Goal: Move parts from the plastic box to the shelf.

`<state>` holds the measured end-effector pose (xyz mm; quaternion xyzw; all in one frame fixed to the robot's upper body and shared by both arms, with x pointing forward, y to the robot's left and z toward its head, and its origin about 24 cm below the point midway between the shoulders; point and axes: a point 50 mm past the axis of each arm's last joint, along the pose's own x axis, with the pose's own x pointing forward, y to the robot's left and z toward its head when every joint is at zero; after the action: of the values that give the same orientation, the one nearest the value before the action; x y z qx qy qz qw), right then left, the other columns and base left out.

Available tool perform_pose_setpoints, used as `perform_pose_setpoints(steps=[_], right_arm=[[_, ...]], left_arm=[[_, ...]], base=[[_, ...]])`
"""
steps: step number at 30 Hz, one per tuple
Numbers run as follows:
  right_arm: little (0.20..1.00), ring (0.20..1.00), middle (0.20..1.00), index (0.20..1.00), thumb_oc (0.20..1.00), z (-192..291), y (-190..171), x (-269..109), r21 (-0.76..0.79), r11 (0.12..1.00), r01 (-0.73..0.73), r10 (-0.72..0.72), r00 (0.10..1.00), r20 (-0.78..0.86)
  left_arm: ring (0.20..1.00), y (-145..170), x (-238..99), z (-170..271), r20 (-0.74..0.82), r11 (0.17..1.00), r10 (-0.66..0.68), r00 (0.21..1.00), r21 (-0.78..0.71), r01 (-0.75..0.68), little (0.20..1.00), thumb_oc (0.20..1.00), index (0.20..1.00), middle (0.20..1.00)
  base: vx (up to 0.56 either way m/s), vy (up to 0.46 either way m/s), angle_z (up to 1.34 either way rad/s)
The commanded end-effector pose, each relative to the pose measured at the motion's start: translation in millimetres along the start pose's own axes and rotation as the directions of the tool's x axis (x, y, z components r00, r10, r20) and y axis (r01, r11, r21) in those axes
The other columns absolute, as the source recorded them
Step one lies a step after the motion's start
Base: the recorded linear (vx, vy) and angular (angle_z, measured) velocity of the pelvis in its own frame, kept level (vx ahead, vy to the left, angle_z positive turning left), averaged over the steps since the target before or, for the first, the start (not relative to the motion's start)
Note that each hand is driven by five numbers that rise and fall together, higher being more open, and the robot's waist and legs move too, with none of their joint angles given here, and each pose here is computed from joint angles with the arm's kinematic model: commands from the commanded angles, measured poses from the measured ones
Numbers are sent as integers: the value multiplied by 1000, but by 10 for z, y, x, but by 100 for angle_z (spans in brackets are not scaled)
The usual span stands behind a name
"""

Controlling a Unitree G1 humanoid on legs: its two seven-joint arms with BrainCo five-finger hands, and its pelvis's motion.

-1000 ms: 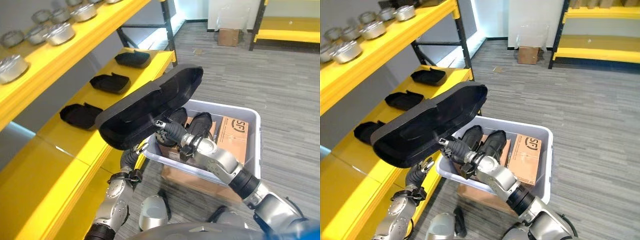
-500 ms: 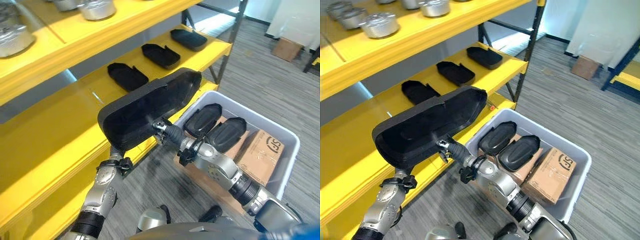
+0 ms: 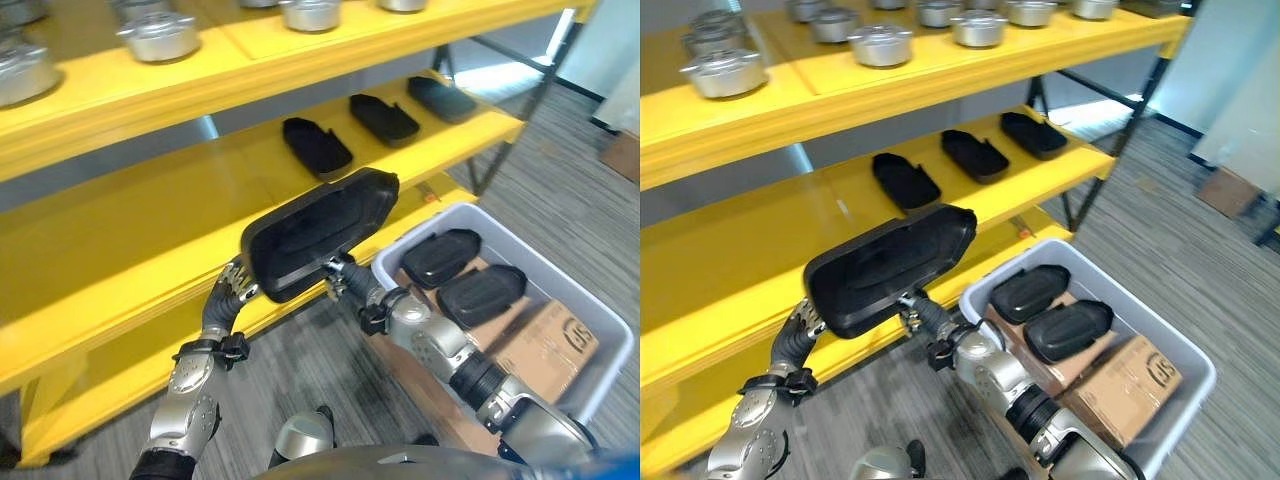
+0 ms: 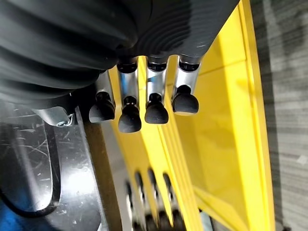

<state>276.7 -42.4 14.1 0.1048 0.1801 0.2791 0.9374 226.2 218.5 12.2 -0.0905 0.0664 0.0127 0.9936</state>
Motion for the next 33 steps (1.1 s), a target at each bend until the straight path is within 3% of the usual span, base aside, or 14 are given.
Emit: perform_pose_setpoints(steps=[1,9,20,27,33], right_arm=[[200,200,200,200,200,449,157,98,28,997,-78,69,969,238],[200,200,200,200,200,527,-77,77,13,1000,-9,5,963,270],[200,200,200,200,200,677,-20,187,-133,991,-32,59,978,202],[200,200,200,200,200,706,-111,162,-137,990,40,-10,977,211],[200,200,200,200,200,567,-216,116,-97,991,97,-77,979,190]], left_arm=[[1000,-118,34,183,98,989,-125,987,87,117,1000,1000,1000,1000],[1000,-92,51,282,115,984,-148,982,111,136,1000,1000,1000,1000],[1000,-16,-5,214,114,997,-70,991,-19,73,1000,1000,1000,1000],[1000,-195,86,161,70,986,-159,985,-32,161,1000,1000,1000,1000],[1000,-171,-3,51,26,979,-203,979,-25,204,1000,1000,1000,1000]], base=[[72,-55,153],[151,-211,54],[220,-166,17],[169,-77,108],[355,282,69]])
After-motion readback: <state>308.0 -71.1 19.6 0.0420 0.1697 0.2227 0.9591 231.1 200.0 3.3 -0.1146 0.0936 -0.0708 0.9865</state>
